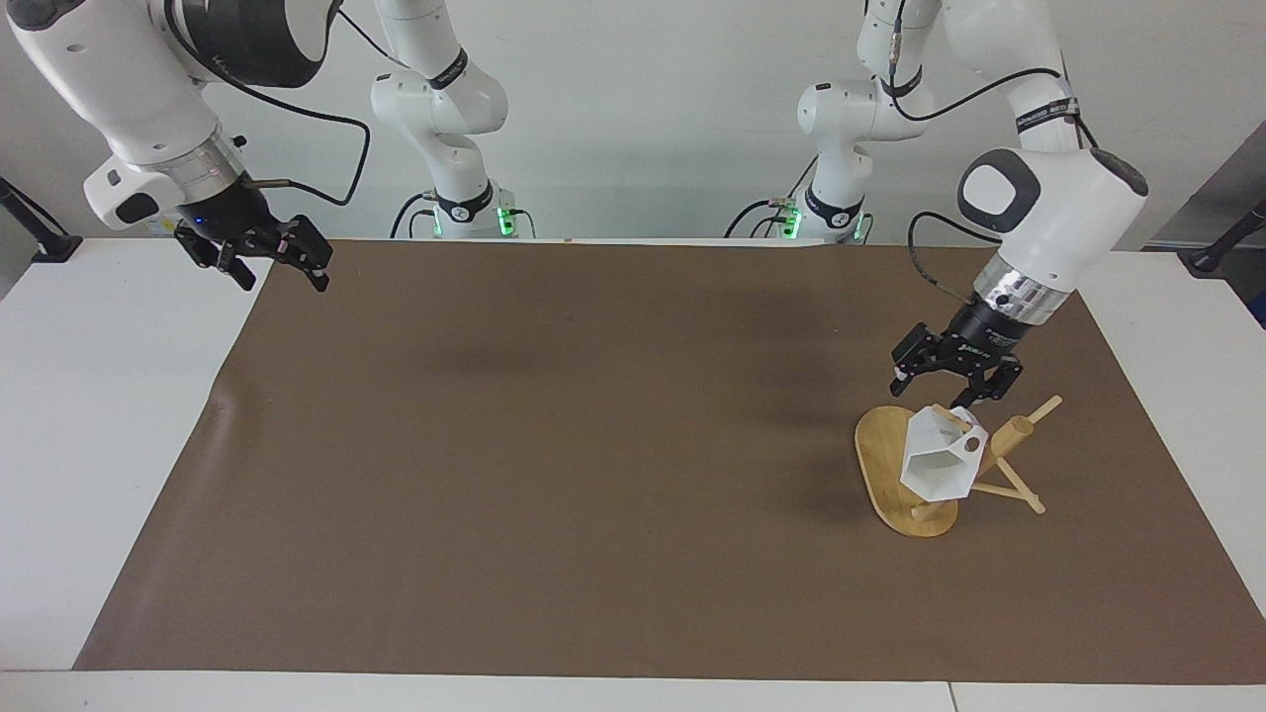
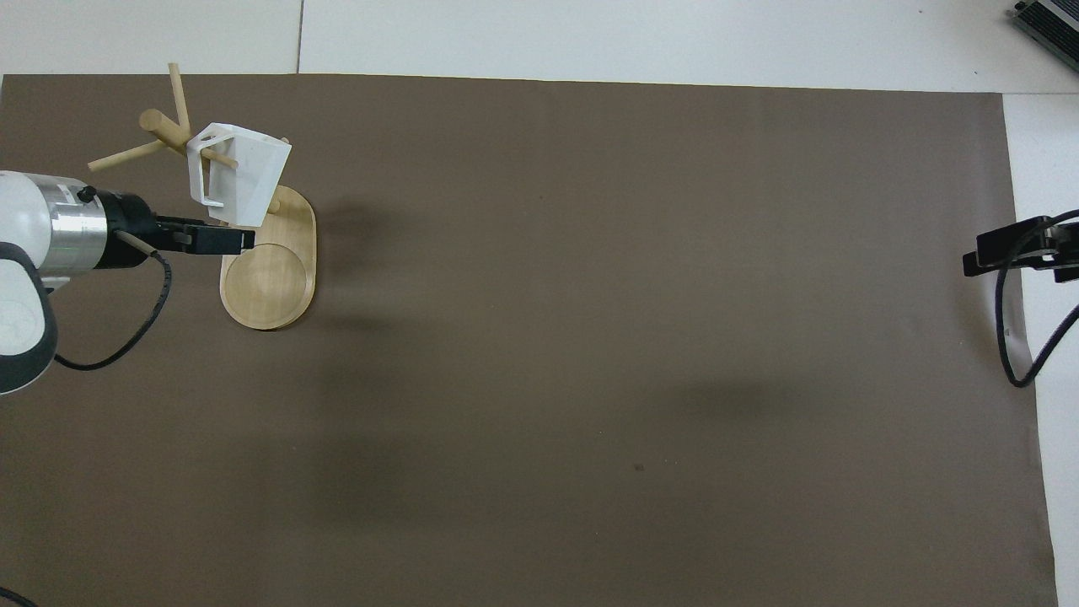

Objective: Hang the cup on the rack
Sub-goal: 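Hang the cup handle on a mug tree peg with the left gripper, then open the left gripper and draw it back from the cup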

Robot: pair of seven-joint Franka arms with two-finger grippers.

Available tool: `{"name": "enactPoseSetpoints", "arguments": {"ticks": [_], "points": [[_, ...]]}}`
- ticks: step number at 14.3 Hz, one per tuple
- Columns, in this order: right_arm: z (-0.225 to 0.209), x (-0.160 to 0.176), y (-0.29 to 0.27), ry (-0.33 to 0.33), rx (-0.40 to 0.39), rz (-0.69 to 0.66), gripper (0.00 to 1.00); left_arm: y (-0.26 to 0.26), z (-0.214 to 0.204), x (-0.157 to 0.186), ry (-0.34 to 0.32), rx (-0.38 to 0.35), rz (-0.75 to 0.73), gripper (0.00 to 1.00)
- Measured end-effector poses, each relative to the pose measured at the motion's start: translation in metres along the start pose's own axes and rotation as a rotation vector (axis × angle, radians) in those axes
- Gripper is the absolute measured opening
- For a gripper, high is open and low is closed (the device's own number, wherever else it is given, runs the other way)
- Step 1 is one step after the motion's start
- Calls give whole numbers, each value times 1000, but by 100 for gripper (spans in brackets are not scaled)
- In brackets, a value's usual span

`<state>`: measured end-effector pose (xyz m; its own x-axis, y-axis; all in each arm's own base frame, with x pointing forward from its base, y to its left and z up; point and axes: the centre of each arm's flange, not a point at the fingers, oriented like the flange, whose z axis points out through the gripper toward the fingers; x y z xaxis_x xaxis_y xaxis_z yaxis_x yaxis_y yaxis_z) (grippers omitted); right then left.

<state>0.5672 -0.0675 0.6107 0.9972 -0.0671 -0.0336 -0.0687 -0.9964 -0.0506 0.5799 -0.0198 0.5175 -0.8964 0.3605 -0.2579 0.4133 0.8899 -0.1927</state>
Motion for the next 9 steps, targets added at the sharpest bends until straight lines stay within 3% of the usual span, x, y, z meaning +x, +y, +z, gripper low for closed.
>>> {"name": "enactPoseSetpoints", "arguments": {"ticks": [4,9], "points": [[0,0,0,0,0,0,100,-18,-20,7,46,20,415,100],[0,0,0,0,0,0,100,-33,-22,17,130,93,1058,100]]}}
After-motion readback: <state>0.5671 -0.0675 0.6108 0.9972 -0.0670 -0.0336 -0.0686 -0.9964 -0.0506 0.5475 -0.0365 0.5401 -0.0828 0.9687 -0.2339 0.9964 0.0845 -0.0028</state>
